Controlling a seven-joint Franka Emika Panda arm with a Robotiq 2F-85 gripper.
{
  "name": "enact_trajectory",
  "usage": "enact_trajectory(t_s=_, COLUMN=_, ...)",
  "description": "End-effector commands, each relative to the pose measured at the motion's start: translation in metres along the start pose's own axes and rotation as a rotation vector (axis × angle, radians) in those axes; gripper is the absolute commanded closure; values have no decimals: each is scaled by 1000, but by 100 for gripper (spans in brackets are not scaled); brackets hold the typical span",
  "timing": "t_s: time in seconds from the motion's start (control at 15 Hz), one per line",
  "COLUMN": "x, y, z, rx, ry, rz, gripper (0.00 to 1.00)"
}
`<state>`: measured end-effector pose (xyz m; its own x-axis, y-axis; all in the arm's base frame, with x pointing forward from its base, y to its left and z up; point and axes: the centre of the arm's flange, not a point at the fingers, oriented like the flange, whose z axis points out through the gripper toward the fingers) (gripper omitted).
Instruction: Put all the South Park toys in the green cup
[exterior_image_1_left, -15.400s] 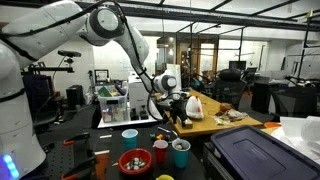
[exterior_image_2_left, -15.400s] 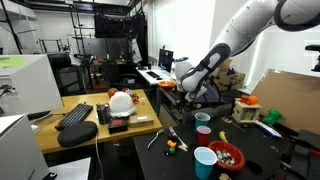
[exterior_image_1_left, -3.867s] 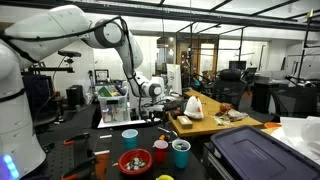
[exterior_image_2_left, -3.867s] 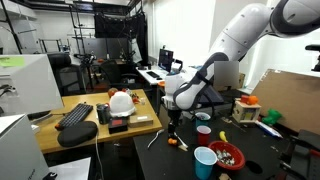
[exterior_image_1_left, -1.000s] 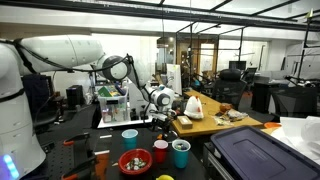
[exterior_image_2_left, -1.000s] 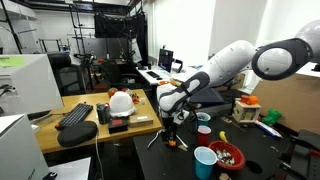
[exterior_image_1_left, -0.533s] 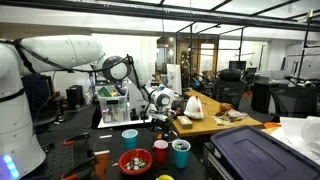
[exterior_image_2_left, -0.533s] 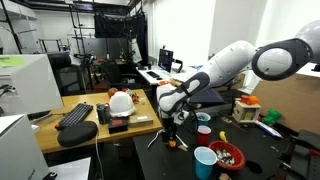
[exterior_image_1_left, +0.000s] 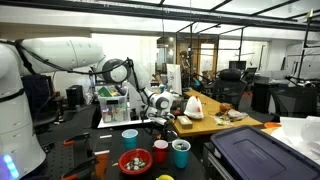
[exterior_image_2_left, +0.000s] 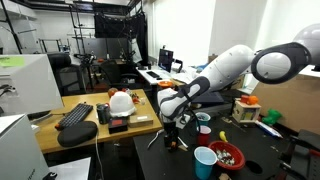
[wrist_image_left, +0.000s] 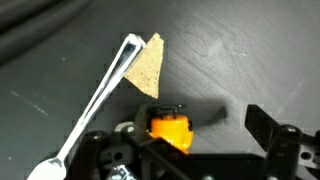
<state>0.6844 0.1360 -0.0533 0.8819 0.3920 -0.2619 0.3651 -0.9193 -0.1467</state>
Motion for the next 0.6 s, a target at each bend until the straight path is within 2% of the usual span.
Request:
enact_trajectory(t_s=0.0, x=1, y=0, z=2, rx=14, ry=-21, rz=-22, gripper=0)
enact_trajectory(t_s=0.53, x=1, y=1, z=5, rx=29, ry=-5, rz=-52, gripper=0)
